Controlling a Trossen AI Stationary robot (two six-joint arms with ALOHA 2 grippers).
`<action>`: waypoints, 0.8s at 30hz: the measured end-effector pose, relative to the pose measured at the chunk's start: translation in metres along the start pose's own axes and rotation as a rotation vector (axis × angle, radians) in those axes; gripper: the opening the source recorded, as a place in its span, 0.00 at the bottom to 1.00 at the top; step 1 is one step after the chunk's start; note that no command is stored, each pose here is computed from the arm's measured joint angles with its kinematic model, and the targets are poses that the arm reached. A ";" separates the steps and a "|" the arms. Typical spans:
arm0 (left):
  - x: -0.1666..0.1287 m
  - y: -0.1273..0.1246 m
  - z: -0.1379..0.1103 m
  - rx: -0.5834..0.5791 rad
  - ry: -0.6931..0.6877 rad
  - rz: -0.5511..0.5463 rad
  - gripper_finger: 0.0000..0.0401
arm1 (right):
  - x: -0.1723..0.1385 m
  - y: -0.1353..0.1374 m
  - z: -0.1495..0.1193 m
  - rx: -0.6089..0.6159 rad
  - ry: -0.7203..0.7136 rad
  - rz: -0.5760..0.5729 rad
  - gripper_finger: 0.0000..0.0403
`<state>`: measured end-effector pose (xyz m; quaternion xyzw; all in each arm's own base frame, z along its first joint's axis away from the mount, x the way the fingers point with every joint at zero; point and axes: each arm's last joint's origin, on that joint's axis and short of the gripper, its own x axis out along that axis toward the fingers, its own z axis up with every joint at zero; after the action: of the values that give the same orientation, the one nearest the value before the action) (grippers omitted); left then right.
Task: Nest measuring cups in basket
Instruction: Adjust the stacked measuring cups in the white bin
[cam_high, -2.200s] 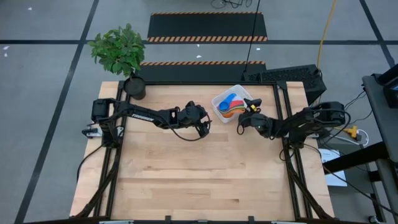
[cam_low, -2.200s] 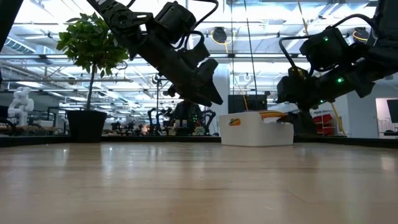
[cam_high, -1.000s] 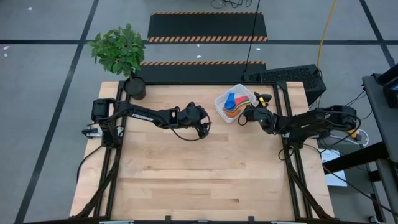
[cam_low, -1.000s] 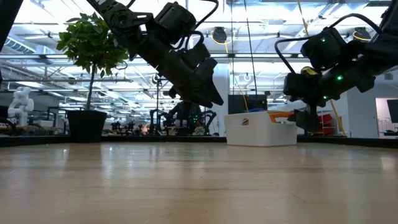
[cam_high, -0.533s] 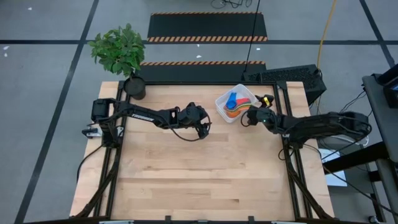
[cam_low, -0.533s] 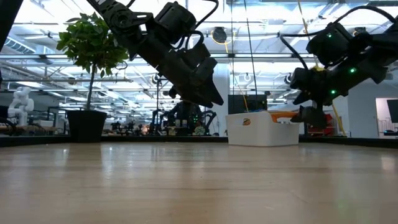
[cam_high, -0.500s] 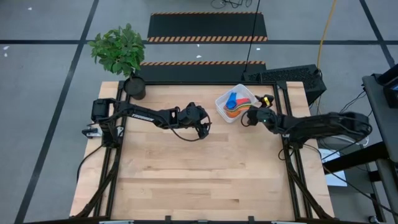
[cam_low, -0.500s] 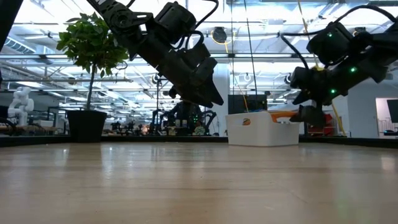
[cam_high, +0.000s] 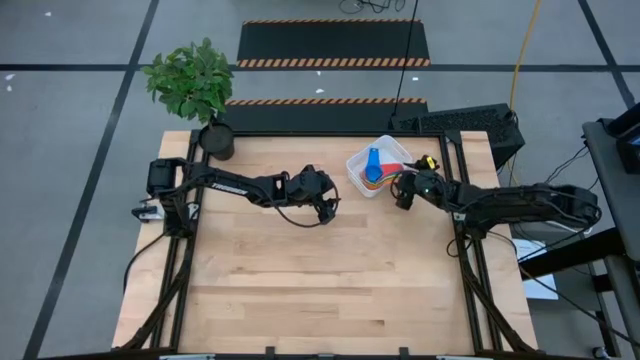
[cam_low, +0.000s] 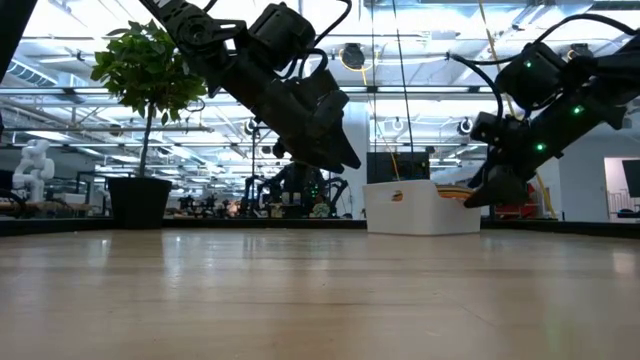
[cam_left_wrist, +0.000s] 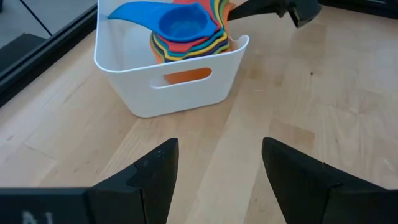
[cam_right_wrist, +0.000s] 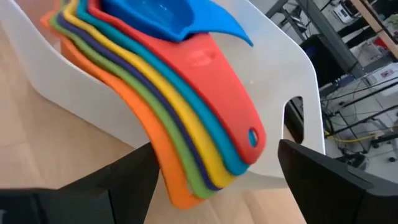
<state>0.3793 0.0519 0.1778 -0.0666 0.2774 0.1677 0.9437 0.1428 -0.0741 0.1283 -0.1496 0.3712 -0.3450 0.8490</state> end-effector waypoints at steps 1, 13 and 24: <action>0.000 0.000 0.000 0.000 0.000 0.000 0.58 | 0.000 -0.001 0.000 -0.003 0.004 -0.005 0.79; 0.000 0.000 0.000 0.001 0.000 0.000 0.58 | 0.000 -0.005 -0.001 -0.052 0.037 -0.107 0.67; 0.000 0.000 0.000 0.001 -0.003 -0.001 0.58 | -0.004 -0.012 0.002 -0.024 0.039 -0.248 0.63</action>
<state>0.3795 0.0519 0.1781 -0.0659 0.2760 0.1670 0.9442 0.1369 -0.0795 0.1380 -0.1979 0.3706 -0.4457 0.7905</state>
